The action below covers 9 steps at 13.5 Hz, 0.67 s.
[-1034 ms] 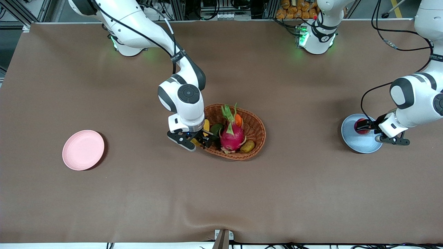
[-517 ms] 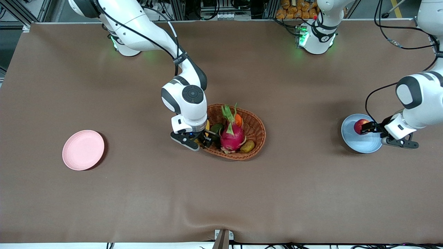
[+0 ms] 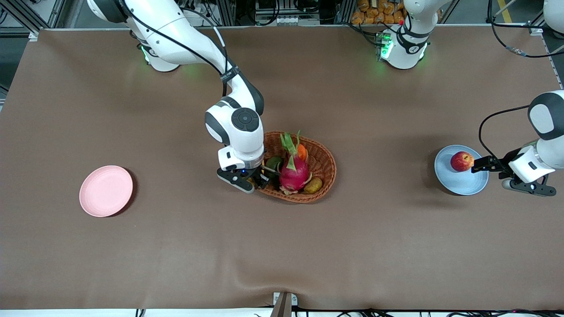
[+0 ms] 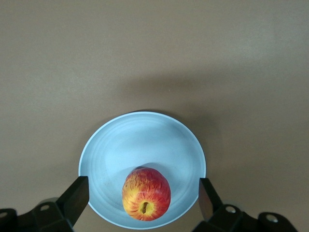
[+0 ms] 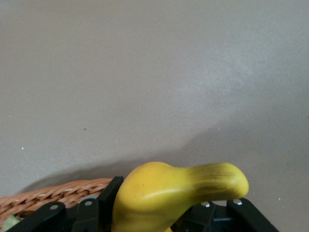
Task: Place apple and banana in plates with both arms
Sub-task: 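Lower the apple onto the blue plate while the right gripper grasps the banana, then open the left gripper and withdraw while the right gripper carries the banana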
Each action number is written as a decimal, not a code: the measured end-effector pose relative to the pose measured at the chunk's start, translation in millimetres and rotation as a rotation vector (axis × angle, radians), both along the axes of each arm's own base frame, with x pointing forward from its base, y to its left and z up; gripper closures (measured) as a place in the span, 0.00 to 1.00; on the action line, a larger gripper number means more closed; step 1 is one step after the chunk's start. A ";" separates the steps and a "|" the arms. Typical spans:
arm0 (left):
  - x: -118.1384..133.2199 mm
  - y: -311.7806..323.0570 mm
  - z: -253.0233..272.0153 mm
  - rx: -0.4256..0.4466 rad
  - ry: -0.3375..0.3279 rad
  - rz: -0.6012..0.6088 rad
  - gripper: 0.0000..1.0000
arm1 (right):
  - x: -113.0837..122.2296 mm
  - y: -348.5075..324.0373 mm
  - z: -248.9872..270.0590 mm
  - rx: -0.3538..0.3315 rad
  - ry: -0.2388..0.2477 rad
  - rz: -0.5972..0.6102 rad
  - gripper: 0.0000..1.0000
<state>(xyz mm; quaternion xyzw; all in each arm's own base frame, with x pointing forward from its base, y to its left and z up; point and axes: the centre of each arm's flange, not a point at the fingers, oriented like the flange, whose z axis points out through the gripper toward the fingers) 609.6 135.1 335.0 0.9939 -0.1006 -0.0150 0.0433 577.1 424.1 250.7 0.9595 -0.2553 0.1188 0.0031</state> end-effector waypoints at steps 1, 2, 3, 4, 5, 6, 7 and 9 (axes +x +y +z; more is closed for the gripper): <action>0.8 -0.2 2.6 -0.001 0.004 -0.001 0.00 | 3.3 -0.8 5.8 0.001 -0.006 -0.005 0.58; 2.4 -1.9 6.3 -0.002 0.007 -0.005 0.00 | 7.6 -3.3 13.5 0.000 -0.011 -0.013 0.59; 5.2 -8.9 11.7 0.001 0.009 -0.017 0.00 | 12.7 -7.7 21.9 -0.004 -0.013 -0.022 0.59; 7.7 -19.3 19.9 0.014 0.013 -0.034 0.00 | 17.6 -13.5 31.0 -0.006 -0.016 -0.025 0.59; 8.8 -30.8 30.3 0.037 0.020 -0.046 0.00 | 21.9 -20.5 38.7 -0.009 -0.012 -0.026 0.59; 9.2 -42.7 44.1 0.064 0.024 -0.056 0.00 | 26.4 -28.6 46.6 -0.010 -0.002 -0.026 0.59; 10.3 -51.4 60.8 0.085 0.022 -0.065 0.00 | 31.1 -35.4 56.1 0.000 0.016 -0.025 0.59; 13.7 -57.7 96.6 0.087 0.014 -0.048 0.00 | 44.2 -53.0 80.5 0.026 0.071 -0.024 0.59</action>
